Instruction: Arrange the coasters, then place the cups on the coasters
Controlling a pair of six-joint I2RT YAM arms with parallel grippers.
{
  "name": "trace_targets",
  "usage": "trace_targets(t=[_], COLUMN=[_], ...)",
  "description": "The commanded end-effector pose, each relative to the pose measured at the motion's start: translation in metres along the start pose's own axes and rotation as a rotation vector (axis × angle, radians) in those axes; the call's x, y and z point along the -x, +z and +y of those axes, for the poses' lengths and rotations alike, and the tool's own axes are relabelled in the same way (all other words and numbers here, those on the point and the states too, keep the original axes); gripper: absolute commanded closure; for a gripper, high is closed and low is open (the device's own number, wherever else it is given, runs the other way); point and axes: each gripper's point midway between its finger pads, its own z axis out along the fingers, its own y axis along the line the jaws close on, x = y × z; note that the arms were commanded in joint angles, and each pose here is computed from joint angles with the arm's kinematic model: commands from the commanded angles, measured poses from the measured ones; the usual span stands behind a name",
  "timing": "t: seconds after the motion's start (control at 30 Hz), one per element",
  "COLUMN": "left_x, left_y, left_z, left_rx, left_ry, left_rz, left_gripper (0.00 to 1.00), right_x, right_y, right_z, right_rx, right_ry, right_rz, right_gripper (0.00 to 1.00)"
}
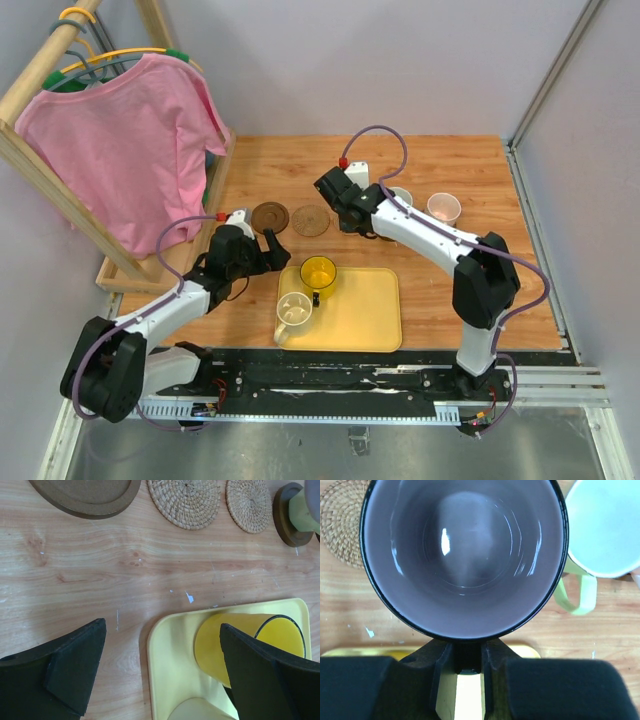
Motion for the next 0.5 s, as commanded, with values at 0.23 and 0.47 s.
trace_targets(t=[0.23,0.47], left_x=[0.016,0.018], left_y=[0.002,0.000], left_z=[-0.007,-0.003], left_rx=[-0.017,-0.002], left_ry=[0.001,0.007], left_rz=[-0.071,-0.091], left_gripper=[0.00,0.00], right_x=[0.029,0.028], right_y=[0.040,0.055], right_z=[0.008,0.014], right_rx=[0.022,0.027], right_ry=[0.077,0.078], right_rz=[-0.033,-0.043], right_gripper=[0.99,0.99])
